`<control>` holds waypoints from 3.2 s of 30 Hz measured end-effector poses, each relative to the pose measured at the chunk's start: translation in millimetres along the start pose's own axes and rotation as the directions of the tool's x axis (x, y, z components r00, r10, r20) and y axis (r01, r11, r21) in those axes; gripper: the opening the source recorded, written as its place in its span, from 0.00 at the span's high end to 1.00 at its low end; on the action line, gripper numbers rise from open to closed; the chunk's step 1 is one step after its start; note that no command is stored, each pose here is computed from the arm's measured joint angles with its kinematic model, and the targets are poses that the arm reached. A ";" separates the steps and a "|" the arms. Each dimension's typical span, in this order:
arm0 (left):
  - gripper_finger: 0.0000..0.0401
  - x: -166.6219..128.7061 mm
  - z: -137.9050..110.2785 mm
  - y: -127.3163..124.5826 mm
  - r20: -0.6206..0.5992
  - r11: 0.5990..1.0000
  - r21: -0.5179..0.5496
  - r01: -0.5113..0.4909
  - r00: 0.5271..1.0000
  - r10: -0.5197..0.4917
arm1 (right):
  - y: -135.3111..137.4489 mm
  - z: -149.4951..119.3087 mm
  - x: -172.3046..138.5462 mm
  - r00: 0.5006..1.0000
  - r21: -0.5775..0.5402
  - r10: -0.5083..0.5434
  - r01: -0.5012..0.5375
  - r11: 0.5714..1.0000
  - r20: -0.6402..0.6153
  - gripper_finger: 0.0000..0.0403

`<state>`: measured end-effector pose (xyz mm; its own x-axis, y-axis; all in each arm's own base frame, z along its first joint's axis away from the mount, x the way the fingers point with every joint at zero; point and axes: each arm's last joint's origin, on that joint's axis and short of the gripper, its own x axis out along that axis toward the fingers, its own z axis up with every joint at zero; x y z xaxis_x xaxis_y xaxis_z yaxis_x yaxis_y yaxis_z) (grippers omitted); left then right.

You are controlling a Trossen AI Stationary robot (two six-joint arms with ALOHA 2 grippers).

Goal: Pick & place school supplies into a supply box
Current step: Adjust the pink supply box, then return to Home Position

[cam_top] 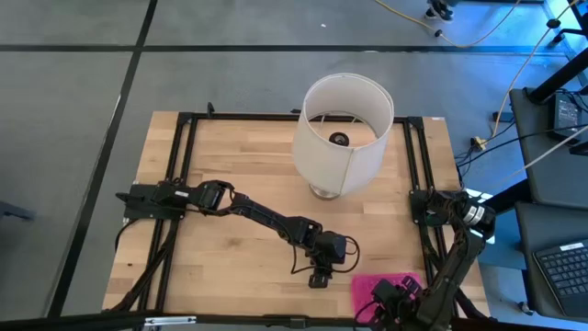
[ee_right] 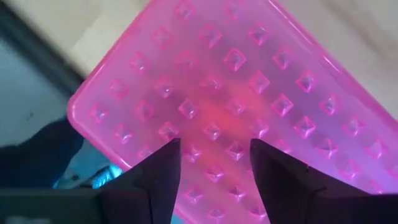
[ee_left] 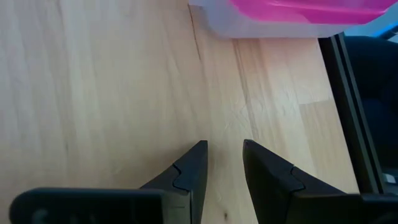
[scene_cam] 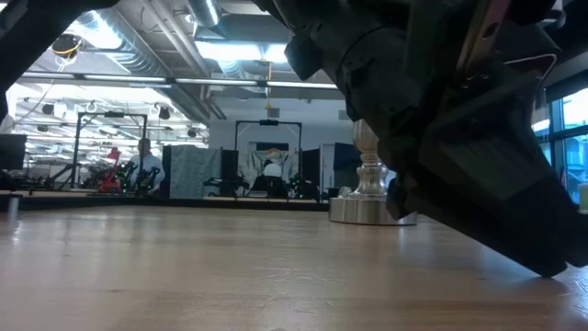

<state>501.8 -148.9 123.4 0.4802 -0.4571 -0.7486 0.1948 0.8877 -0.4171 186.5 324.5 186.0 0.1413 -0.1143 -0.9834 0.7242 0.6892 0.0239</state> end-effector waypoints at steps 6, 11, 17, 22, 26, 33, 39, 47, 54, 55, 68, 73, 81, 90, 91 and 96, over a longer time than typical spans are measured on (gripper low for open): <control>0.76 -0.9 -0.6 1.8 -0.013 1.000 0.003 -0.002 1.000 0.002 | -2.5 16.0 5.5 0.996 0.027 -0.062 0.061 0.998 0.058 0.52; 0.76 -6.4 0.3 1.3 -0.025 1.000 -0.012 -0.007 1.000 0.007 | -7.9 25.9 -2.9 0.990 0.006 -0.090 0.090 0.996 0.108 0.52; 0.76 -43.1 12.7 -17.6 0.005 0.998 0.030 -0.061 0.998 0.061 | -17.0 17.6 -53.3 0.968 -0.046 0.107 -0.100 0.994 0.225 0.52; 0.76 -53.0 1.0 -43.1 -0.023 0.989 0.091 -0.119 0.992 0.122 | -29.1 7.6 -74.7 0.956 -0.216 0.163 -0.111 0.970 0.243 0.52; 0.76 -74.4 -6.3 -61.7 -0.018 0.973 0.147 -0.177 0.983 0.182 | -39.8 4.1 -84.3 0.976 -0.351 0.135 -0.067 0.934 0.171 0.52; 0.76 -128.1 -21.1 -77.3 0.073 0.959 0.194 -0.208 0.978 0.197 | -50.0 0.0 -100.1 0.932 -0.352 0.233 -0.126 0.927 0.279 0.52; 0.76 -176.7 -53.6 -69.3 0.266 0.945 0.089 -0.315 0.922 0.283 | -49.9 -9.7 -115.8 0.837 -0.385 0.445 -0.314 0.868 0.319 0.52; 0.76 -219.0 -100.4 -74.5 0.509 0.976 0.091 -0.198 0.851 0.125 | -51.9 3.8 -88.1 0.731 -0.425 0.638 -0.512 0.747 0.242 0.52; 0.76 -255.9 -131.0 -81.1 0.612 0.964 0.060 -0.258 0.773 0.168 | -79.0 33.7 -72.9 0.472 -0.594 0.852 -0.626 0.506 0.228 0.52; 0.76 -260.8 -137.0 -81.2 0.630 0.960 0.045 -0.278 0.753 0.189 | -85.2 37.7 -69.1 0.454 -0.610 0.861 -0.623 0.490 0.228 0.52; 0.76 -292.1 -206.5 -53.8 0.819 0.961 -0.030 -0.277 0.544 0.182 | -171.8 69.9 -28.4 0.316 -0.725 0.920 -0.574 0.381 0.234 0.52; 0.76 -299.3 -221.2 -46.1 0.840 0.953 -0.051 -0.300 0.503 0.203 | -199.2 76.7 -15.4 0.238 -0.787 0.944 -0.527 0.322 0.228 0.52; 0.76 -312.2 -233.7 -41.0 0.867 0.941 -0.106 -0.322 0.432 0.246 | -229.1 92.2 2.6 0.051 -0.857 0.985 -0.488 0.167 0.163 0.52; 0.76 -317.1 -239.0 -39.7 0.861 0.931 -0.093 -0.352 0.442 0.253 | -242.2 110.1 5.3 -0.040 -0.895 0.987 -0.428 0.123 0.154 0.52; 0.76 -318.3 -239.6 -39.4 0.862 0.928 -0.097 -0.359 0.437 0.259 | -243.0 112.0 5.8 -0.039 -0.897 0.988 -0.426 0.122 0.152 0.52; 0.76 -327.2 -243.2 -38.8 0.874 0.918 -0.111 -0.380 0.402 0.272 | -247.2 121.7 6.9 -0.049 -0.913 0.989 -0.394 0.107 0.137 0.52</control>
<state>129.1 -47.0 259.1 0.9938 0.1052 0.0366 -0.0983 0.9829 -0.1555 90.6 66.3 195.2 0.8020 0.5895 0.0965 -0.5945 0.7719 0.2254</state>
